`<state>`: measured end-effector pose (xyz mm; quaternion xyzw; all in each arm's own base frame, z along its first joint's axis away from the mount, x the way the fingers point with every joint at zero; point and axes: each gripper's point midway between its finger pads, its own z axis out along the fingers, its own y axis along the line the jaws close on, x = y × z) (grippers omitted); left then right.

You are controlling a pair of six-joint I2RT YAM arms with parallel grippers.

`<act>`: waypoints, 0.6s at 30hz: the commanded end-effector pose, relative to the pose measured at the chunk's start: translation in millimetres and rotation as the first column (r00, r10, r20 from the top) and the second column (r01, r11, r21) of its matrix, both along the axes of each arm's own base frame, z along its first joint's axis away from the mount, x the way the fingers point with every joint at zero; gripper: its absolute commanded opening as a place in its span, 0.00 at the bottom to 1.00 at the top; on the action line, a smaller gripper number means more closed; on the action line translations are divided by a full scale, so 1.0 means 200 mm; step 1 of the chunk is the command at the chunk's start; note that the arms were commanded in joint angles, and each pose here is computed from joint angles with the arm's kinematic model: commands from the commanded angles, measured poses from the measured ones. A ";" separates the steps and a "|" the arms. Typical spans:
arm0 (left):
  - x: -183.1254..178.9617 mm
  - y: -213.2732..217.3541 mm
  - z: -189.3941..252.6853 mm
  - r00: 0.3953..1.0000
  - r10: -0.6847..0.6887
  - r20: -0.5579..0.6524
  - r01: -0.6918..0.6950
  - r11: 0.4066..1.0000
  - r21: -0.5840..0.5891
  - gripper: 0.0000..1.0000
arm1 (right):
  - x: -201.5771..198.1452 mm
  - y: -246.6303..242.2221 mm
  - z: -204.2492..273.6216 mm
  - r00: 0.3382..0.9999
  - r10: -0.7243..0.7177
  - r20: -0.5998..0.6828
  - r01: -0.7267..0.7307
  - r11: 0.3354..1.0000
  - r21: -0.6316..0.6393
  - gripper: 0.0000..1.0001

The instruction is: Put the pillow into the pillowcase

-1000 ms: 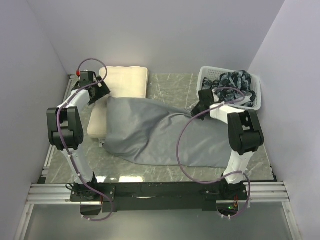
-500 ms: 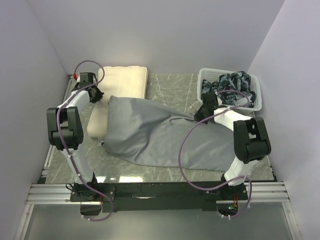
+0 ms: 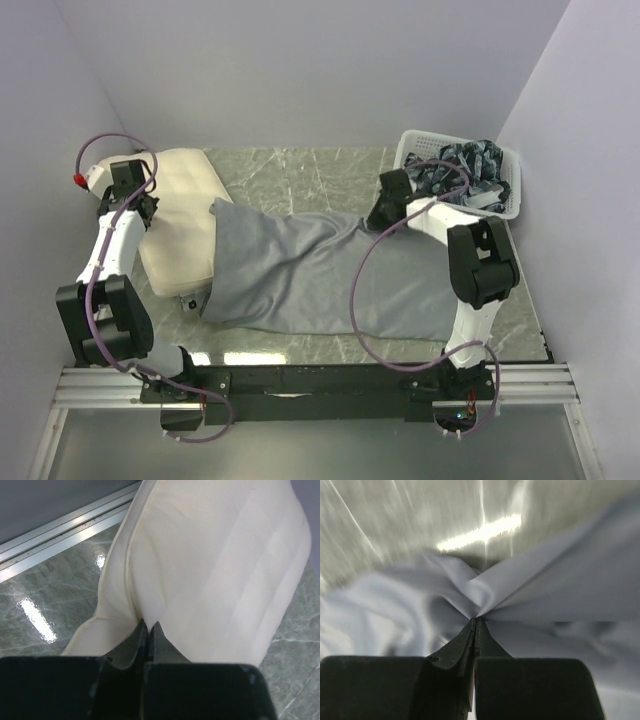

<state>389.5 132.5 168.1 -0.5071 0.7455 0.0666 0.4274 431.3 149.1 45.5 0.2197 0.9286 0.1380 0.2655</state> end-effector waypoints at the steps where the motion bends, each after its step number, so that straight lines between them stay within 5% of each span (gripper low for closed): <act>1: 0.00 0.06 0.23 0.986 0.077 0.146 -0.085 0.995 0.049 0.01 | -0.13 0.03 0.03 0.998 -0.045 0.033 0.044 0.998 0.034 0.00; 10: 0.02 0.03 0.23 0.983 0.057 0.176 -0.060 0.998 0.012 0.01 | -0.44 -0.40 0.09 0.952 -0.283 0.115 0.286 0.958 -0.010 0.00; 18: 0.04 -0.04 0.12 0.985 0.011 0.175 -0.004 0.999 -0.039 0.01 | -0.41 -0.84 0.24 0.890 -0.428 0.157 0.440 0.897 -0.045 0.00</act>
